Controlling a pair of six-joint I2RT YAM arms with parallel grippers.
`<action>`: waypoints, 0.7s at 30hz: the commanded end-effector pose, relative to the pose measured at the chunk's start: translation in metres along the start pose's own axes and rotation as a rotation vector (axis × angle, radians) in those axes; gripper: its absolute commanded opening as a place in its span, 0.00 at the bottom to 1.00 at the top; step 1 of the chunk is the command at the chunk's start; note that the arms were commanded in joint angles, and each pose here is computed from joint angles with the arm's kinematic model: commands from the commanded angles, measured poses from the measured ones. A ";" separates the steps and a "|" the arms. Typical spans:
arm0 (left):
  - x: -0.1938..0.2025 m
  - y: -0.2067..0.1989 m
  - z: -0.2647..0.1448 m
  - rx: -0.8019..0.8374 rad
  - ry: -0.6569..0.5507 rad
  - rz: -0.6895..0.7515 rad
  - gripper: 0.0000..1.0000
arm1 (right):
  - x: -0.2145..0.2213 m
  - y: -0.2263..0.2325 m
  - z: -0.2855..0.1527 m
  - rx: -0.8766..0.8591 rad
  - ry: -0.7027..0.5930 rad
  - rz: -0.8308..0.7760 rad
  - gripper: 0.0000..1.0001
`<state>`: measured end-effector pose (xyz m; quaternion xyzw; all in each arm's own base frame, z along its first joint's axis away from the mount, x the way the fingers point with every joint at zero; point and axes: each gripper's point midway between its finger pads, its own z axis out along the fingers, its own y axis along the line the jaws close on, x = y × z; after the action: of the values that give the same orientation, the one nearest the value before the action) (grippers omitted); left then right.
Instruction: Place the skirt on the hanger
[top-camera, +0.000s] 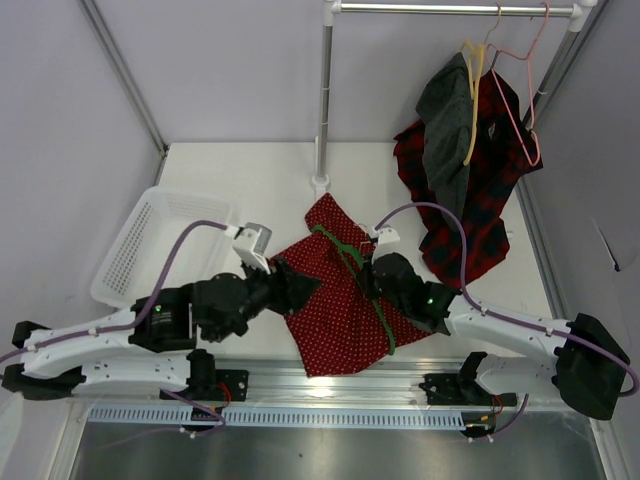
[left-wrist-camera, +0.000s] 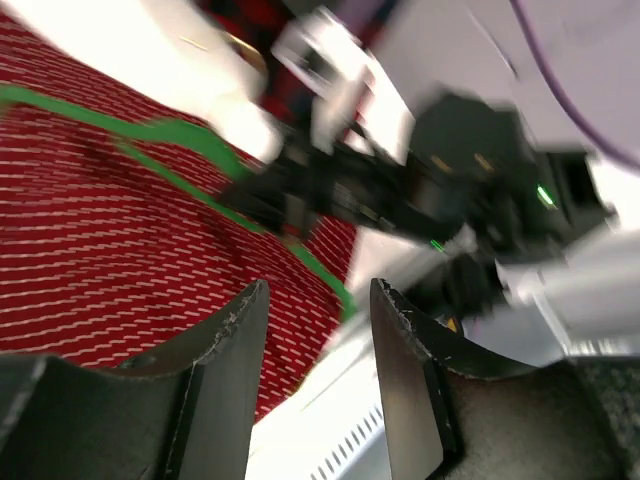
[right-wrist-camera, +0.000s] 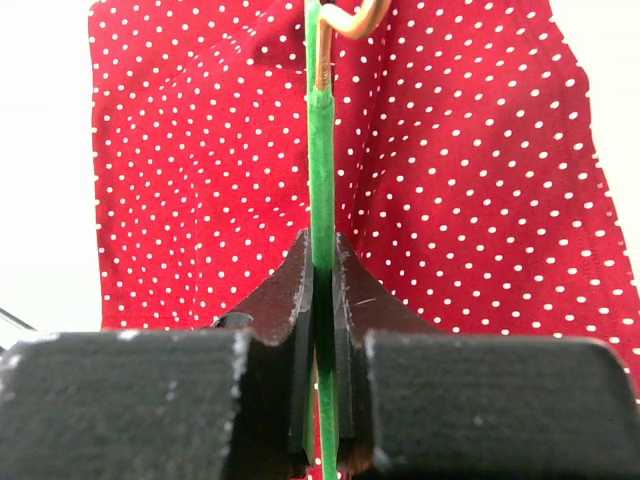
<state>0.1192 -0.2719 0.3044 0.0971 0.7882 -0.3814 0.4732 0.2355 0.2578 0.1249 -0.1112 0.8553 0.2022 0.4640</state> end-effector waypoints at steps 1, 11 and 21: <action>0.002 0.055 -0.010 -0.208 0.008 0.031 0.50 | -0.039 0.001 -0.010 0.047 -0.081 -0.009 0.00; -0.010 0.083 0.006 -0.297 -0.017 0.041 0.49 | -0.129 0.034 -0.051 0.009 -0.209 -0.100 0.00; 0.045 0.150 0.081 -0.351 0.098 -0.181 0.35 | -0.129 0.049 -0.056 -0.067 -0.224 -0.088 0.00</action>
<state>0.2160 -0.2063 0.1524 -0.0269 0.8925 -0.1928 0.4069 0.2424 0.2695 0.2189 -0.1527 0.8217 0.1851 0.5169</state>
